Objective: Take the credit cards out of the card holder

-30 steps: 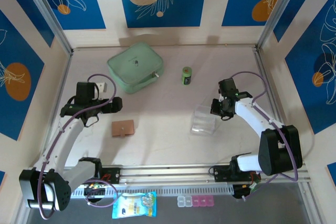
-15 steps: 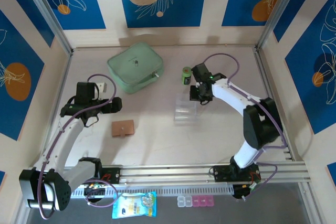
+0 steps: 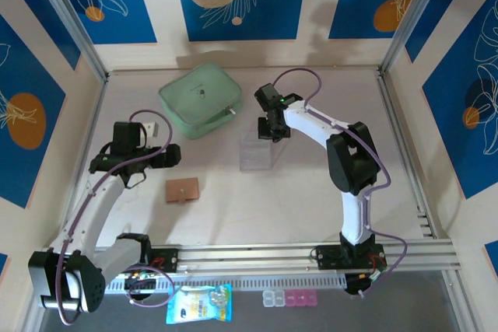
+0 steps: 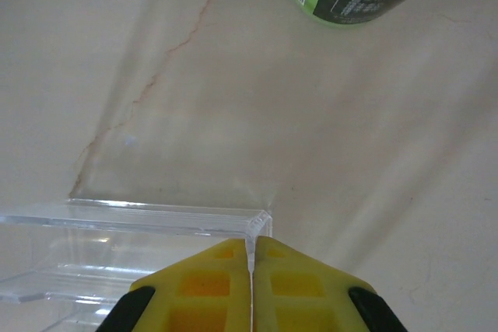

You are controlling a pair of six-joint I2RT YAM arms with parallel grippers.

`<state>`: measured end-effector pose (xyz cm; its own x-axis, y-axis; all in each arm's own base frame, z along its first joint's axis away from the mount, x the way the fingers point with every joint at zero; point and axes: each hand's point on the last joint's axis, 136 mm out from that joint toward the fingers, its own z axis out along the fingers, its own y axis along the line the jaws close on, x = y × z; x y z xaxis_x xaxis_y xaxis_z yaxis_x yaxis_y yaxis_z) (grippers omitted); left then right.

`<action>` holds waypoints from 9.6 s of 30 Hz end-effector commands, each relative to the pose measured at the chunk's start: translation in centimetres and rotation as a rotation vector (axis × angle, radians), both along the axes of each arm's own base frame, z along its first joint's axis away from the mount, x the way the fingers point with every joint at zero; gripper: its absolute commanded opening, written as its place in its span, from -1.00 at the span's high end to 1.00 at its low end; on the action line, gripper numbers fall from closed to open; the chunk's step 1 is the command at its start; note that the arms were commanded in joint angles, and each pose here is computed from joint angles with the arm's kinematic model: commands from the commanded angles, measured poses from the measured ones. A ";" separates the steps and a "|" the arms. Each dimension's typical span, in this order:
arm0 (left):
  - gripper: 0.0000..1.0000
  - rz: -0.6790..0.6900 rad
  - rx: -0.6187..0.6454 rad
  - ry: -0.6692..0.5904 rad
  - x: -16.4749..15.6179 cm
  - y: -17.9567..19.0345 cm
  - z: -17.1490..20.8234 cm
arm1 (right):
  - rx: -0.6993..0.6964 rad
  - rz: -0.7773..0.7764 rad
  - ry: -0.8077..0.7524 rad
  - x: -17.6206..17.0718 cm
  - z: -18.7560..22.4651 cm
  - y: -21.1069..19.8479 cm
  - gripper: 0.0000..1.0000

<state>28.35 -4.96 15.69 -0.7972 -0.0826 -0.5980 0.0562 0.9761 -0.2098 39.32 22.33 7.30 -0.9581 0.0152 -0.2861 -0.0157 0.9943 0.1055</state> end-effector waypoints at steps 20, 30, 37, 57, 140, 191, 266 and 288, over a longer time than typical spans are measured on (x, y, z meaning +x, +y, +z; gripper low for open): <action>-0.99 -0.010 0.021 0.027 -0.5 0.1 -0.8 | -0.006 0.002 0.011 1.8 0.2 1.1 0.85; -0.99 -0.016 0.028 0.025 -0.4 0.2 -1.0 | -0.022 0.012 0.005 2.4 0.5 1.1 0.69; -1.00 -0.029 -0.002 0.074 -0.6 -0.5 -1.9 | -0.007 0.025 -0.027 1.9 2.4 1.3 0.45; -1.00 0.002 -0.325 0.287 1.4 -6.7 -7.5 | 0.212 0.052 -0.072 -4.5 7.9 1.8 -0.22; -0.64 -0.160 0.041 0.522 -9.3 -20.2 -12.6 | 0.069 0.072 -0.083 -10.6 7.4 -1.8 -0.29; 0.68 -0.118 -0.326 0.353 -10.6 -17.9 -7.7 | 0.230 0.142 0.125 -19.8 2.6 6.2 0.16; 1.00 -0.043 -0.497 0.571 -11.3 -18.1 -14.9 | 0.047 0.210 0.197 -20.2 -2.6 7.8 0.57; 1.00 -0.059 -0.492 0.538 -10.9 -18.1 -13.7 | 0.067 0.187 0.243 -20.6 -4.4 6.5 0.53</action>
